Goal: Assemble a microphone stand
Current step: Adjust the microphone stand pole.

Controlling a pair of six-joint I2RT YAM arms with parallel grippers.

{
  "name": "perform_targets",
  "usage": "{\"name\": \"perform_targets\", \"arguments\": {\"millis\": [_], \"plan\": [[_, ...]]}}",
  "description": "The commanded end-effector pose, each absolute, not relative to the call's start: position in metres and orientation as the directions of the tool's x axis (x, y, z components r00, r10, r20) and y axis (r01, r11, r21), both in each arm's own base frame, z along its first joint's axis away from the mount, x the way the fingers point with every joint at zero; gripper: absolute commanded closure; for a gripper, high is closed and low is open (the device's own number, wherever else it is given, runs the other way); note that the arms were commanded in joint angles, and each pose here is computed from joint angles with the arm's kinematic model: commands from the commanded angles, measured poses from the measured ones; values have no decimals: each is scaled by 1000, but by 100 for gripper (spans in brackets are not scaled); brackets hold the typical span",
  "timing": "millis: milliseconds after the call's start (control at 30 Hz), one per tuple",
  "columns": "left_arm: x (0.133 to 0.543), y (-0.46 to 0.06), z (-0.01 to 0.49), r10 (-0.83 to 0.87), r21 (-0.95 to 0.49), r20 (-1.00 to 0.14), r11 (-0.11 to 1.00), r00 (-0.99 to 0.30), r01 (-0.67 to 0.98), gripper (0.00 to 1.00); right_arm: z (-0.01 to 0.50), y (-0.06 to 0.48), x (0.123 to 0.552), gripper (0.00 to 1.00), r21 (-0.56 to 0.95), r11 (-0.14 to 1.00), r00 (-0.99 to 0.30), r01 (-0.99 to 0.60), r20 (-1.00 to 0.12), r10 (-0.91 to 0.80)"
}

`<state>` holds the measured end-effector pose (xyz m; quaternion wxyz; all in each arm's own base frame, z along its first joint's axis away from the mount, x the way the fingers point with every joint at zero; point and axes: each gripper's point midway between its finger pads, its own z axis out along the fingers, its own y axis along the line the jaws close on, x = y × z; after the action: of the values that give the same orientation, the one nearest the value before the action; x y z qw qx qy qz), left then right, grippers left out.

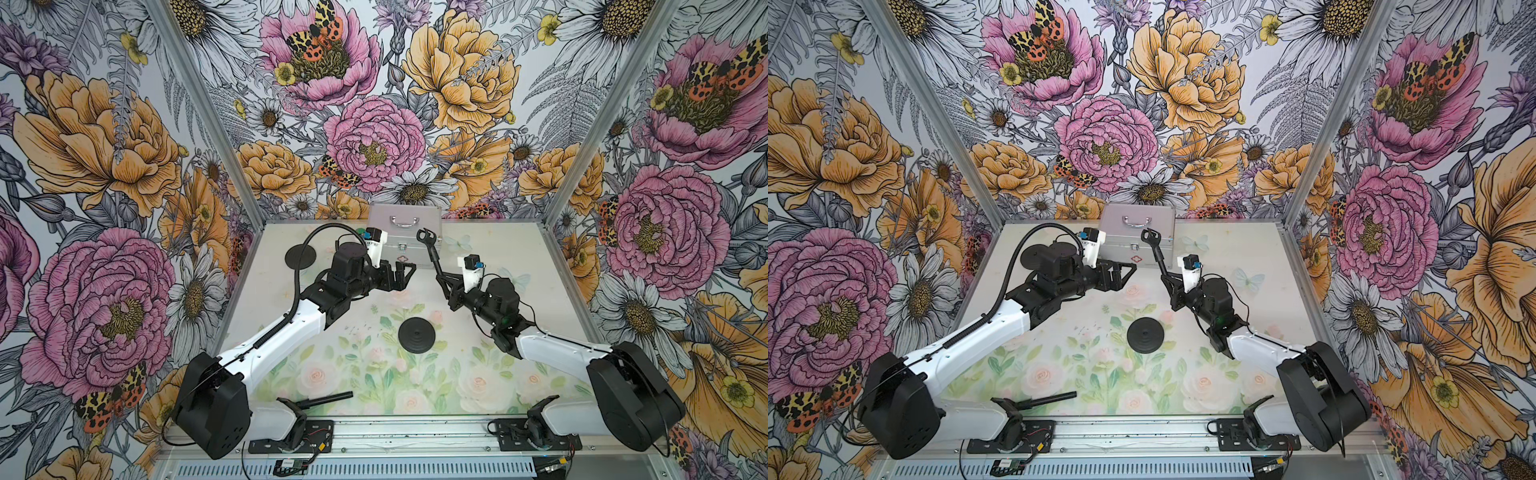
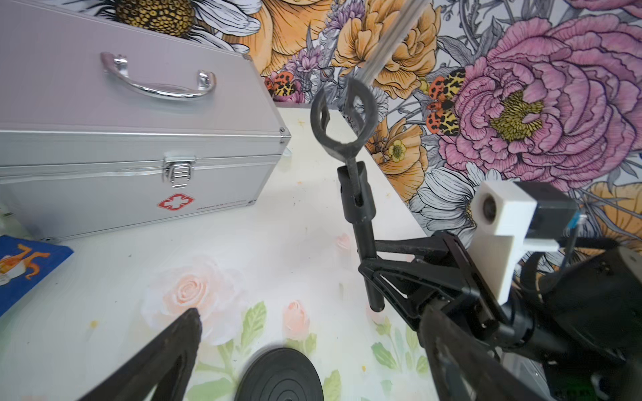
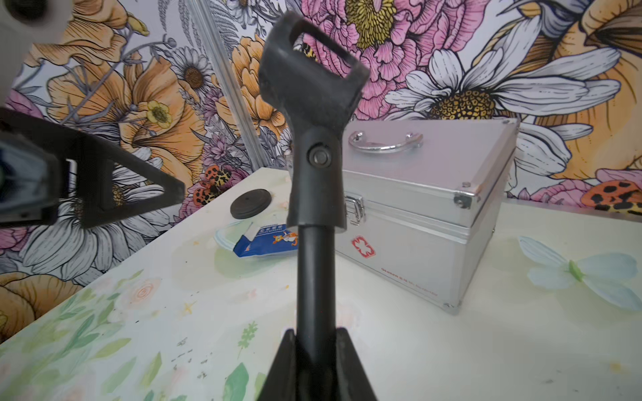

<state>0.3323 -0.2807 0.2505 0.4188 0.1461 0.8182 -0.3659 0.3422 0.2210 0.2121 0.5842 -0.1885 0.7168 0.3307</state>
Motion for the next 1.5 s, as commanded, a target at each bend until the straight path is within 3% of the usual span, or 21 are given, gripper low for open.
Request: {"name": "perform_targets", "arguments": {"millis": [0, 167, 267, 433, 900, 967, 1033, 1100, 1233, 1300, 1400, 1467], "plan": [[322, -310, 273, -38, -454, -845, 577, -533, 679, 1, 251, 232, 313, 100, 219, 572, -161, -791, -975, 151], [314, -330, 286, -103, -483, -854, 521, -509, 704, 3, 264, 240, 291, 100, 207, 464, -146, -861, -976, 163], [306, -337, 300, -156, -495, -864, 438, -479, 750, 8, 268, 234, 295, 100, 250, 489, -154, -836, -961, 228], [297, -346, 312, -211, -503, -864, 328, -457, 799, 21, 277, 238, 282, 100, 258, 418, -149, -871, -950, 275], [310, -342, 313, -222, -524, -852, 316, -475, 791, 78, 284, 256, 289, 100, 280, 359, -173, -890, -937, 304], [312, -343, 310, -214, -537, -843, 301, -493, 788, 82, 279, 260, 289, 100, 288, 349, -187, -892, -937, 296], [313, -343, 309, -212, -540, -842, 300, -497, 786, 85, 274, 260, 293, 95, 303, 358, -202, -883, -934, 294], [313, -341, 304, -195, -524, -852, 316, -486, 791, 86, 269, 258, 295, 79, 318, 372, -216, -872, -932, 290], [313, -338, 288, -102, -437, -894, 421, -437, 795, 86, 255, 254, 297, 59, 300, 422, -239, -855, -952, 192], [313, -335, 279, -37, -371, -913, 490, -407, 789, 86, 244, 252, 298, 56, 268, 464, -253, -845, -963, 95], [312, -329, 270, 18, -302, -928, 546, -372, 781, 85, 237, 255, 282, 56, 201, 412, -242, -888, -969, -48], [313, -327, 265, 30, -284, -932, 562, -362, 777, 85, 242, 254, 277, 56, 194, 396, -235, -898, -970, -58]]}}
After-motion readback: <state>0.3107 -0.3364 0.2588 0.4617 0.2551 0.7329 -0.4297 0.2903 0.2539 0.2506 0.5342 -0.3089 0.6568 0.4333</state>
